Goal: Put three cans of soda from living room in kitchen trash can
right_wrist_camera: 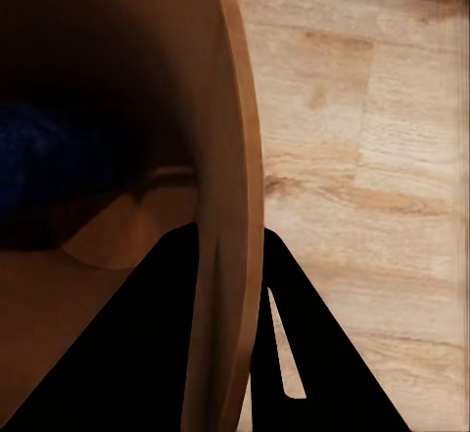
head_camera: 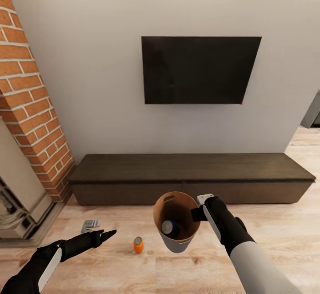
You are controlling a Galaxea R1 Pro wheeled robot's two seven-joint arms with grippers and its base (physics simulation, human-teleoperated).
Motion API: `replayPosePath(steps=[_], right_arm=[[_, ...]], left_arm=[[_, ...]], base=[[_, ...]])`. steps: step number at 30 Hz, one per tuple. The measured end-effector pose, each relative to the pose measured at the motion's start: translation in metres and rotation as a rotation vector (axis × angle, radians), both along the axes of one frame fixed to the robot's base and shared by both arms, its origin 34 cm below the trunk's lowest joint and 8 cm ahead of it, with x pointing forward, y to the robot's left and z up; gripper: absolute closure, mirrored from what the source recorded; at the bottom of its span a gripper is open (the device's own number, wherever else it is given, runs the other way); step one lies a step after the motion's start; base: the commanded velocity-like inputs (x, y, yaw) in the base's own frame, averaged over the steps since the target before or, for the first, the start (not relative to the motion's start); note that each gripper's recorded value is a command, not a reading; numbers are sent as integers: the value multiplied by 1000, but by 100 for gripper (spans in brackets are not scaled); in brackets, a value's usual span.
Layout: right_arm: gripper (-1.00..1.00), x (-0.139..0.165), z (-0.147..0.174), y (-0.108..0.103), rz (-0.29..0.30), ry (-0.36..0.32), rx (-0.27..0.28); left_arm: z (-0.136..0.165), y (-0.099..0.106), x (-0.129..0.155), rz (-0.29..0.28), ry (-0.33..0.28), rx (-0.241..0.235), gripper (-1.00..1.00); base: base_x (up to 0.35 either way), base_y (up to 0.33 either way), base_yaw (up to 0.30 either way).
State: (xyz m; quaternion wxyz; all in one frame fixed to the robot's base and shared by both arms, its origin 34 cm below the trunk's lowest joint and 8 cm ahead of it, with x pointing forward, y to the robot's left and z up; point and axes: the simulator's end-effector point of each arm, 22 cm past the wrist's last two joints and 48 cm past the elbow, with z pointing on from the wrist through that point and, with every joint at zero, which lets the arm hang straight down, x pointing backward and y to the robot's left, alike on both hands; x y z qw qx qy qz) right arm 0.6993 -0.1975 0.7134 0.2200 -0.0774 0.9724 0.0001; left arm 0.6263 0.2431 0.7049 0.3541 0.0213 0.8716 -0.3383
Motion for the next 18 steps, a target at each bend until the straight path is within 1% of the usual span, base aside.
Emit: replayPosePath(steps=[18], right_arm=[[100,1,7,0,0,-12,2]], left_arm=[[6,0,2,0,-13,0,-100]], base=[[0,1,-257]])
